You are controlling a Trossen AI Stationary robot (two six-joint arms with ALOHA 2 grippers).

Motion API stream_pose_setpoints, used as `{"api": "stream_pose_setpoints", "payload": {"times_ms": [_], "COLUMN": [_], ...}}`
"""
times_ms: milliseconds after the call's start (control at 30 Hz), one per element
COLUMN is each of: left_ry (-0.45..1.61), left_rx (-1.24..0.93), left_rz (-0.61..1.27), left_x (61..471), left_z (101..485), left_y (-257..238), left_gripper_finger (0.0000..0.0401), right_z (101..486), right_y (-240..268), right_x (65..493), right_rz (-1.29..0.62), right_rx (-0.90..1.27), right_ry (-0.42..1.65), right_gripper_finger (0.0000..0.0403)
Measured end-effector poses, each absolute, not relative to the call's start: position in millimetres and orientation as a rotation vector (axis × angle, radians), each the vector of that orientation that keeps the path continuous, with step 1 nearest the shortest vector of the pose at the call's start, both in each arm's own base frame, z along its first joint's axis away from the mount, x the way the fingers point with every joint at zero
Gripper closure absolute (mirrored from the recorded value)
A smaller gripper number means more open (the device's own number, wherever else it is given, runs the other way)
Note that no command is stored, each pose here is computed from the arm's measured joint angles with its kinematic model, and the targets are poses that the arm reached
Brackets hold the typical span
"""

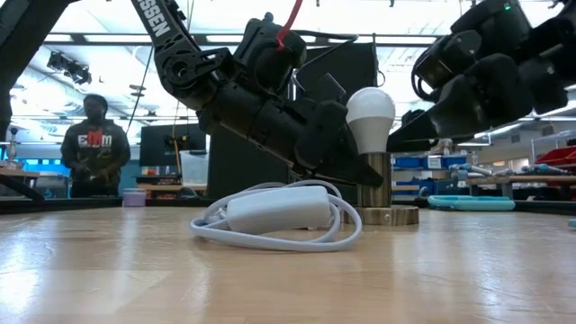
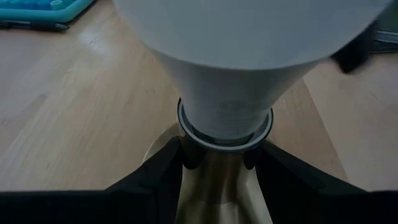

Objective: Screw lightbulb
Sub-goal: Insert the lightbulb into the desk lamp

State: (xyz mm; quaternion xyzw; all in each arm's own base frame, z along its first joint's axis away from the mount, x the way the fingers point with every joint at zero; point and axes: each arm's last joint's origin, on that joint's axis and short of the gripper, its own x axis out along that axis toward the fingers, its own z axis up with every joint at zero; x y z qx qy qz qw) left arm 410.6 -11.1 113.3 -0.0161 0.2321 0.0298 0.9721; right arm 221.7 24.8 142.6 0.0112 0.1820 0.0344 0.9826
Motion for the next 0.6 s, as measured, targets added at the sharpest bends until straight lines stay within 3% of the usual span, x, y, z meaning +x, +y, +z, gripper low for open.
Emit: {"api": "stream_pose_setpoints", "payload": {"times_ms": [600], "left_ry": [0.471], "left_rx": [-0.036], "left_rz": [0.042], "left_x": [410.4], "left_z": [112.8], "left_y": [-12.5], "left_gripper_finger": [0.0213], "right_z": [142.8], "right_y": [52.6], "right_x": [215.3], "right_rz": [0.116], "right_rx": [0.137], "right_ry": [0.387], "right_gripper_finger": [0.0058]}}
